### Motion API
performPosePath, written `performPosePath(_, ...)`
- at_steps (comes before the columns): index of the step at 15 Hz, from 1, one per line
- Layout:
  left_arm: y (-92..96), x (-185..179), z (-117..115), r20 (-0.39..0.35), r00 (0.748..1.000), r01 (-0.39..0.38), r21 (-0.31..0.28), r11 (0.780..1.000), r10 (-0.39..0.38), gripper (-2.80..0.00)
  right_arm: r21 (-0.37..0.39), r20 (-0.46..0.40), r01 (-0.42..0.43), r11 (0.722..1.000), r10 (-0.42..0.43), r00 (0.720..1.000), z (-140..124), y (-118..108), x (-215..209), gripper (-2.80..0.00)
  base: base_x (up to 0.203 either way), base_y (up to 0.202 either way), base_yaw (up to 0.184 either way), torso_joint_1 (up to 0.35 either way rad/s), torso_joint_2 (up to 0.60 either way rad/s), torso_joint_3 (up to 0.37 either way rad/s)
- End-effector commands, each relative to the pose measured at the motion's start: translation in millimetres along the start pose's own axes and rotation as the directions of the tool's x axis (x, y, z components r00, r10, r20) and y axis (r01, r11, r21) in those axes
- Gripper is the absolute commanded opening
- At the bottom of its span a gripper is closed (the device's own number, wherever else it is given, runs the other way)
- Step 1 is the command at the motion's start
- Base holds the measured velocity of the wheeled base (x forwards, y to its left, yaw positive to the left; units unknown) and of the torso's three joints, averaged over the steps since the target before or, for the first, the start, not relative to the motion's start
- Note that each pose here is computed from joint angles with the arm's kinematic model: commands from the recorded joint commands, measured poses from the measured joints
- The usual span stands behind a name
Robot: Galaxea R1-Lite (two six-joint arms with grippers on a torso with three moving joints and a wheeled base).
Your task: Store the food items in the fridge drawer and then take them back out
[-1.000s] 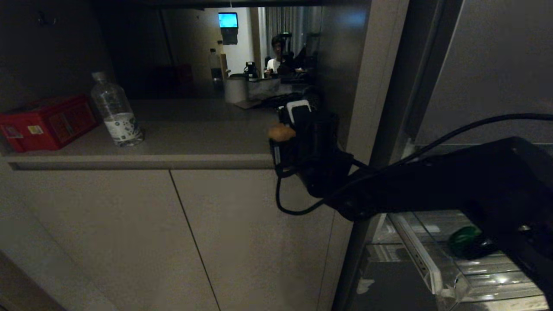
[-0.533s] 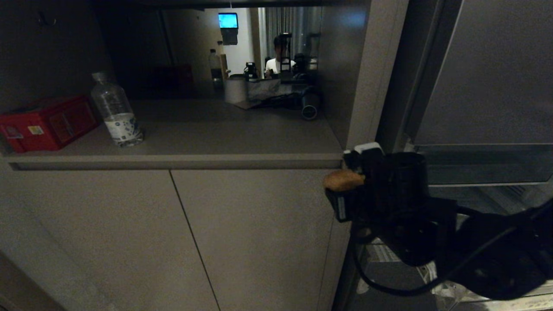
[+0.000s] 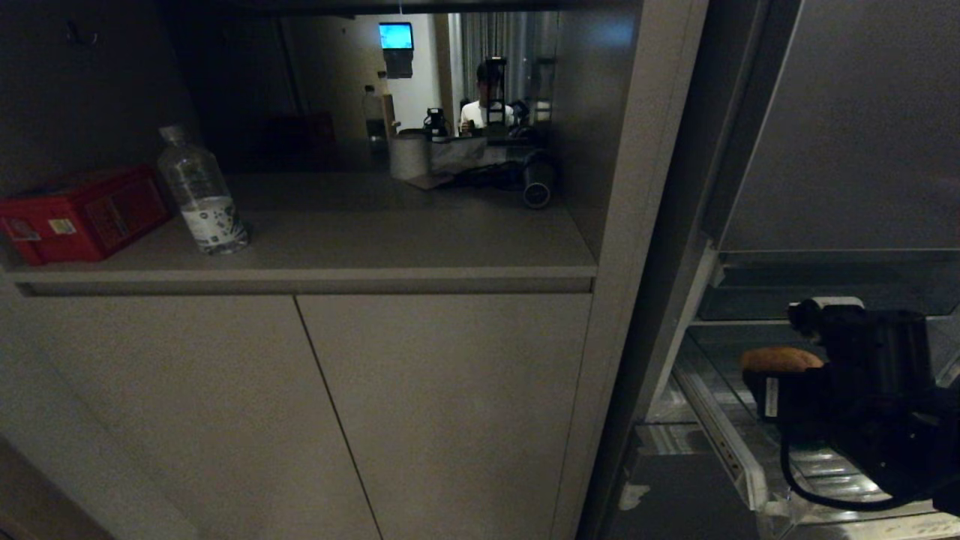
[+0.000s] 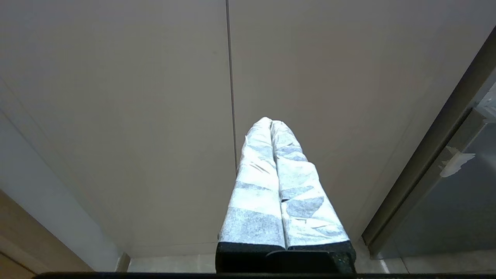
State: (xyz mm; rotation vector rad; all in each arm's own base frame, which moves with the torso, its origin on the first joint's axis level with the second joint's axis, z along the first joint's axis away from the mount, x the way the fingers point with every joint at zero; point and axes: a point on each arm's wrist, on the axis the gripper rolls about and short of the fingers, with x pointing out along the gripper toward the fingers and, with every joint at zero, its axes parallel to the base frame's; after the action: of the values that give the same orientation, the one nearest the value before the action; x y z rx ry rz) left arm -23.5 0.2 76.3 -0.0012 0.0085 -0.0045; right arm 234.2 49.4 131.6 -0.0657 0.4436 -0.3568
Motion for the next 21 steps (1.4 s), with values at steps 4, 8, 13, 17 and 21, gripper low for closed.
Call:
performPosePath(4, 0.0, 0, 0, 0.001, 1.000, 0.000, 0.000, 1.000, 0.000, -2.80, 0.085, -0.118, 0.197, 0.977, -0.186, 0.975, -5, -58, 54, -2.80, 0.000, 0.000, 0.000, 0.000, 0.00, 0.000)
performPosePath(8, 0.0, 0, 0, 0.001, 1.000, 0.000, 0.000, 1.000, 0.000, -2.80, 0.127, -0.205, 0.293, 0.948, -0.264, 0.943, -12, -88, 110, -2.80, 0.000, 0.000, 0.000, 0.000, 0.00, 0.000)
performPosePath(13, 0.0, 0, 0, -0.002, 1.000, 0.000, 0.000, 1.000, 0.000, -2.80, 0.165, -0.234, 0.374, 0.913, -0.332, 0.914, -14, -118, 147, -2.80, 0.000, 0.000, 0.000, 0.000, 0.00, 0.000)
performPosePath(17, 0.0, 0, 0, 0.001, 1.000, 0.000, 0.000, 1.000, 0.000, -2.80, 0.176, -0.238, 0.373, 0.911, -0.329, 0.914, -14, -123, 155, 0.00, 0.000, 0.000, 0.000, 0.000, 0.00, 0.000)
performPosePath(21, 0.0, 0, 0, 0.000, 1.000, 0.000, 0.000, 1.000, 0.000, -2.80, 0.182, -0.223, 0.373, 0.910, -0.331, 0.917, -10, -125, 155, 0.00, 0.000, 0.000, 0.000, 0.000, 0.00, 0.000)
